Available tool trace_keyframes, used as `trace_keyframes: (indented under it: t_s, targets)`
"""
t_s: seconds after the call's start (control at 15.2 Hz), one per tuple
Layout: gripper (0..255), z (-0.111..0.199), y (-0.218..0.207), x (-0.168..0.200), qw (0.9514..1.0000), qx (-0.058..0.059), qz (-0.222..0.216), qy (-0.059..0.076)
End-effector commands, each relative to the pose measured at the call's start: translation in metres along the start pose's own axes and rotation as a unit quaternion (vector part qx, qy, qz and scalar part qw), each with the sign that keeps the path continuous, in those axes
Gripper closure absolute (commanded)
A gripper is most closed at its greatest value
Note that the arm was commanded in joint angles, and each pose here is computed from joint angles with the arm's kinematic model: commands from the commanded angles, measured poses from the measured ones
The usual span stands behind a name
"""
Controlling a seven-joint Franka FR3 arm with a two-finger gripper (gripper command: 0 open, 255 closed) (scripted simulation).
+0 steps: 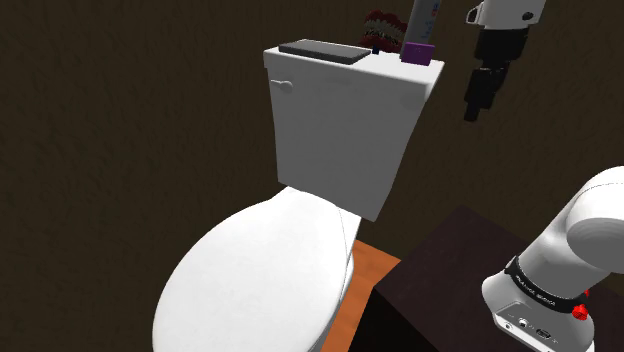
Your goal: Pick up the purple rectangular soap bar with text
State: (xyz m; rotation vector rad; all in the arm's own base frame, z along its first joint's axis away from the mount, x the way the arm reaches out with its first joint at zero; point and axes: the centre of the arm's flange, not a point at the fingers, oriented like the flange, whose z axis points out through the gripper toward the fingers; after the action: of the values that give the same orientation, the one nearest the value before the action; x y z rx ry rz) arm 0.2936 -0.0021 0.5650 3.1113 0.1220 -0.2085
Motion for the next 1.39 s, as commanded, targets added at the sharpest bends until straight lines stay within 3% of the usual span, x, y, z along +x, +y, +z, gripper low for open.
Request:
trace_keyframes:
  t_s: [0.0,1.32]
  targets:
    - [0,0.0,0.0,0.0,1.0,0.0,0.0,0.0]
    - [0,-0.124,0.154,0.158,0.9971,0.022,0.028,0.068]
